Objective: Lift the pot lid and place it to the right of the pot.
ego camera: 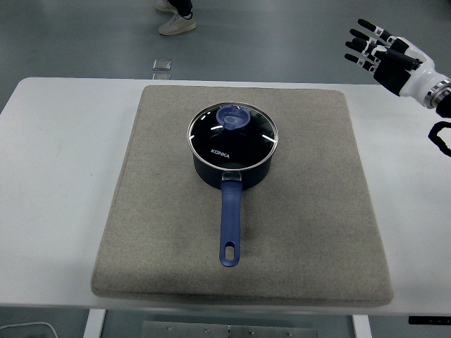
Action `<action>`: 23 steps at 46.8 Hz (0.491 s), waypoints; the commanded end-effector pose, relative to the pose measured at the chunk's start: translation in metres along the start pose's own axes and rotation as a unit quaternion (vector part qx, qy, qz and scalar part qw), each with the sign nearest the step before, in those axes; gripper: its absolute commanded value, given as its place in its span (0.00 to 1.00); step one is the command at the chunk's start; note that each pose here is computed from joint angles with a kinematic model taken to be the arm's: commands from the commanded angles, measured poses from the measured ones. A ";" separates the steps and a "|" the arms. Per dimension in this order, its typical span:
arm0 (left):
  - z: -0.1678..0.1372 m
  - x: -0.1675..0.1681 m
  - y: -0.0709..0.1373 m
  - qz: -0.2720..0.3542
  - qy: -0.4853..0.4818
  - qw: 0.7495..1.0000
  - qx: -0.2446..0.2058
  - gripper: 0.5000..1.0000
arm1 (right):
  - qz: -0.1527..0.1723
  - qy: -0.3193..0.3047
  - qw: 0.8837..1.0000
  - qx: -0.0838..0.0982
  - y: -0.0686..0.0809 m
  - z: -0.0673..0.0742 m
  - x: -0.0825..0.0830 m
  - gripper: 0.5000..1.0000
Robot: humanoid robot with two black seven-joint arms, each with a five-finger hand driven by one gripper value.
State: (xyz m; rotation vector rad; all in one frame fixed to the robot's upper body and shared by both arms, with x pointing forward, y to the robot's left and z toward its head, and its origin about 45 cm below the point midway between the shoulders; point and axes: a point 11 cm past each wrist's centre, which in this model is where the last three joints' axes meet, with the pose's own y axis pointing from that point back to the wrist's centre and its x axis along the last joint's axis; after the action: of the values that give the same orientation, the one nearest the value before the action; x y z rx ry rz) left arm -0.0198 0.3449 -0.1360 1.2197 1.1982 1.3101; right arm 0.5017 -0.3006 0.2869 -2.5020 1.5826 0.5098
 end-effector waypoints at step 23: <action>0.000 0.000 0.000 0.000 0.000 1.000 0.000 1.00 | -0.063 0.150 0.986 -0.032 0.004 -0.027 -0.012 0.81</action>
State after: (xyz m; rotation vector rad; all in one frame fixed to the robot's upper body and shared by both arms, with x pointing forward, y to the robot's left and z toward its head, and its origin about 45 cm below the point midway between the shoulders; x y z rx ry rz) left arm -0.0196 0.3449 -0.1360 1.2196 1.1979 1.3102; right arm 0.4995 -0.3013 0.3121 -2.7757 1.5229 0.2116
